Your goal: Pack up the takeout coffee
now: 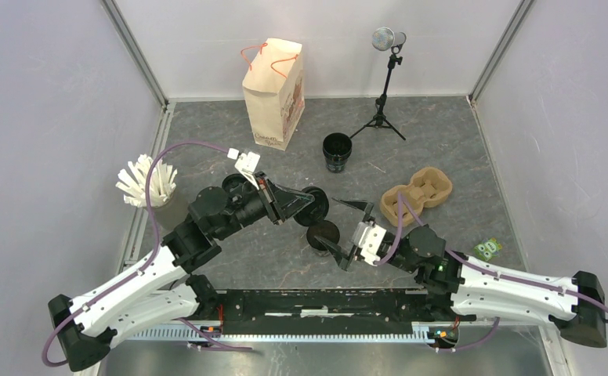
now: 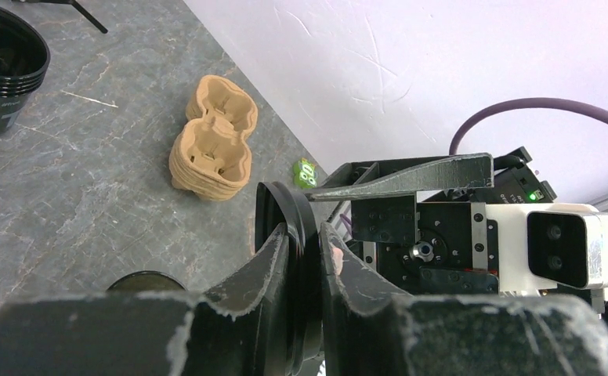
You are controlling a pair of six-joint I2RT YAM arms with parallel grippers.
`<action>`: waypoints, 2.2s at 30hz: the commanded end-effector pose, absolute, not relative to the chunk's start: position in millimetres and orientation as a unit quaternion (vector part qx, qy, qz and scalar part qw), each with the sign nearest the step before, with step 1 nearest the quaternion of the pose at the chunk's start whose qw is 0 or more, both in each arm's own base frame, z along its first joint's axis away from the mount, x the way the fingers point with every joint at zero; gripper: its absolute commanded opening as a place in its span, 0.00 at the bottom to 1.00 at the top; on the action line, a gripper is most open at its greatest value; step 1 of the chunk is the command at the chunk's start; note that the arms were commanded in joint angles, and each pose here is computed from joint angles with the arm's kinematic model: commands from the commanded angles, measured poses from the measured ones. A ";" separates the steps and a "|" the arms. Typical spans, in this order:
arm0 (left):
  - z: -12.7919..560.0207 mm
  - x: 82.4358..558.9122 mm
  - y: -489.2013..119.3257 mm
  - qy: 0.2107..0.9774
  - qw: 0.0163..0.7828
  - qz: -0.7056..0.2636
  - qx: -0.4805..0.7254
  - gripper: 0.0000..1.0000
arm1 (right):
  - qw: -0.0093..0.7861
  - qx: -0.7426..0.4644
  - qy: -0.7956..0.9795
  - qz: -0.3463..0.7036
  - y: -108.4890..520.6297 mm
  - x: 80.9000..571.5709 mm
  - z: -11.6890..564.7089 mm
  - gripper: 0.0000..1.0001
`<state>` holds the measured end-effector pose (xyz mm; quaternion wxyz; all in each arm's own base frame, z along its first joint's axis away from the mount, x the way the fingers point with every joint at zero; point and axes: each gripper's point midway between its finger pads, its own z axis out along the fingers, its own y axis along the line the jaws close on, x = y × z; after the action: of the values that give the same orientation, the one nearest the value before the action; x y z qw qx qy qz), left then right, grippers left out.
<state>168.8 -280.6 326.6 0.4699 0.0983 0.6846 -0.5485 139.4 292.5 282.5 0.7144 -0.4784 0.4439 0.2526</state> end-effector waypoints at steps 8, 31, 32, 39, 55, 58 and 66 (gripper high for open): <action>337.1 163.0 -289.2 0.665 0.461 -0.577 0.110 0.24 | 0.748 -0.444 0.435 0.233 295.4 150.1 308.3 0.98; 328.7 156.7 -294.8 0.667 0.445 -0.584 0.130 0.23 | 0.752 -0.426 0.437 0.247 295.7 149.2 313.5 0.94; 328.3 156.5 -294.9 0.667 0.444 -0.584 0.129 0.23 | 0.754 -0.425 0.436 0.249 295.7 149.0 314.9 0.93; 332.3 156.3 -294.6 0.664 0.443 -0.590 0.123 0.23 | 0.743 -0.441 0.434 0.255 302.8 145.8 306.7 0.98; 332.2 155.6 -296.4 0.662 0.438 -0.596 0.121 0.23 | 0.735 -0.448 0.443 0.251 310.0 147.9 304.1 0.90; 332.3 155.2 -296.0 0.662 0.438 -0.596 0.121 0.23 | 0.735 -0.447 0.444 0.251 310.1 148.2 303.9 0.85; 332.3 156.1 -291.6 0.663 0.443 -0.594 0.111 0.39 | 0.735 -0.437 0.454 0.250 304.4 149.8 299.2 0.81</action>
<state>159.8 -293.9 316.2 0.4408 0.1268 0.6825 -0.5690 150.9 307.5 278.3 0.7189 -0.4657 0.4591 0.2356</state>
